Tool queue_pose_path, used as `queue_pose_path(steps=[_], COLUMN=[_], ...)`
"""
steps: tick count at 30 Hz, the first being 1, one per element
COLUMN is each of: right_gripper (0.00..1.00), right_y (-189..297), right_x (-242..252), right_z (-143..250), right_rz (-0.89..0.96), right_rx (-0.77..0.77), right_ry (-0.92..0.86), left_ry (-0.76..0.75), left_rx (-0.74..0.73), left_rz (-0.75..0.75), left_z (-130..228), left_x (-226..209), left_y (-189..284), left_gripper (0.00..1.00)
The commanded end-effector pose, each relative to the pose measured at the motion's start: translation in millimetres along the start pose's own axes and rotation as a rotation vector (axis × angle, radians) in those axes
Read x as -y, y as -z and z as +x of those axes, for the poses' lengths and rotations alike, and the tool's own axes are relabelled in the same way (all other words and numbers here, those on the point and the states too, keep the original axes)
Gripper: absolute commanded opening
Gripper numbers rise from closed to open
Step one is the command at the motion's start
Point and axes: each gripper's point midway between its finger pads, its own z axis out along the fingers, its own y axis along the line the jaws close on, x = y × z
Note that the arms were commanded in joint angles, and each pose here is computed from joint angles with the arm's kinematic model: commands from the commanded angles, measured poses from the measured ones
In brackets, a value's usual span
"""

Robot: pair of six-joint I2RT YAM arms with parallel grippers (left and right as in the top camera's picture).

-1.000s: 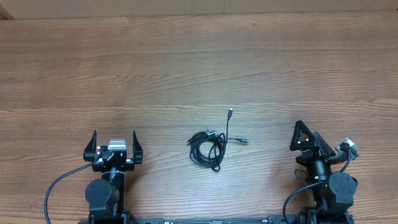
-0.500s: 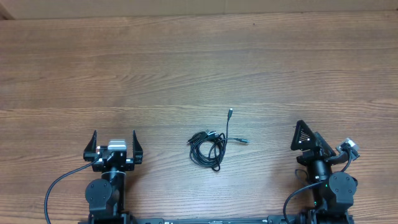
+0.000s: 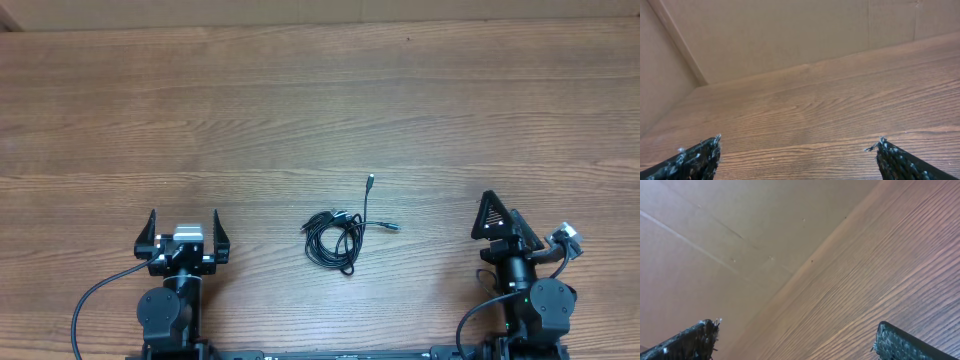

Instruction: Untangle cables

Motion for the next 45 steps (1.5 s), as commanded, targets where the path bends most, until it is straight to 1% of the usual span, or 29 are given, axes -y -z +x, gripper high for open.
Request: queue_pose_path(steps=[1,3,5,9,11,13,14,17,20,22,25,30,33,36,45], right_gripper=[1.0,1.0,1.0,1.0,1.0,1.0,1.0,1.0,1.0,1.0,1.0,1.0,1.0,1.0,1.0], right_y=[2.2,9.0,18.1,49.4,60.3,62.6,60.3,42.9,11.2,-14.3,-61.0,-133.5,-153.6,-160.8,-156.8], right_x=[-24.7,-58.1,-81.8,-134.2,-158.9,-191.8,-200.6,-223.0,-235.5,-242.2,-252.5,-250.0,-243.3,-237.2,-241.0], right_z=[-2.0,-9.8,-29.7,-93.0,-117.1,-144.6,-152.4,-172.8,-186.2,-189.0,-181.4,-143.5,-121.0,-115.0,-117.9], right_rz=[-0.111,-0.257,-0.319,-0.333,-0.317,-0.269,-0.25,-0.174,-0.08,-0.042,-0.039,-0.078,-0.109,-0.101,-0.113], right_rx=[-0.012,0.016,0.09,0.285,0.32,0.289,0.265,0.15,0.014,-0.076,-0.236,-0.511,-0.619,-0.64,-0.63], right_ry=[0.085,0.215,0.262,0.379,0.45,0.546,0.552,0.525,0.465,0.449,0.425,0.35,0.305,0.301,0.319], left_ry=[-0.015,-0.015,-0.015,-0.015,-0.015,-0.015,-0.015,-0.015,-0.015,-0.015,-0.015,-0.015,-0.015,-0.015,-0.015], left_rx=[0.004,0.004,0.004,0.004,0.005,0.004,0.004,0.004,0.004,0.004,0.004,0.005,0.005,0.005,0.009], left_rz=[-0.006,-0.006,-0.006,-0.006,-0.006,-0.006,-0.006,-0.006,-0.006,-0.006,-0.006,-0.007,-0.007,-0.007,-0.003], left_z=[-0.1,-0.1,-0.1,-0.1,-0.3,-0.1,-0.1,0.0,-0.1,-0.1,-0.1,-0.3,-0.3,-0.2,-1.0], left_x=[-0.6,-0.6,-0.6,-0.6,-0.7,-0.6,-0.6,-0.6,-0.6,-0.6,-0.6,-0.7,-0.7,-0.7,-0.2], left_y=[0.1,0.1,0.1,0.1,0.2,0.1,0.1,0.1,0.1,0.1,0.1,0.1,0.1,0.1,0.1], left_gripper=[1.0,1.0,1.0,1.0,1.0,1.0,1.0,1.0,1.0,1.0,1.0,1.0,1.0,1.0,1.0])
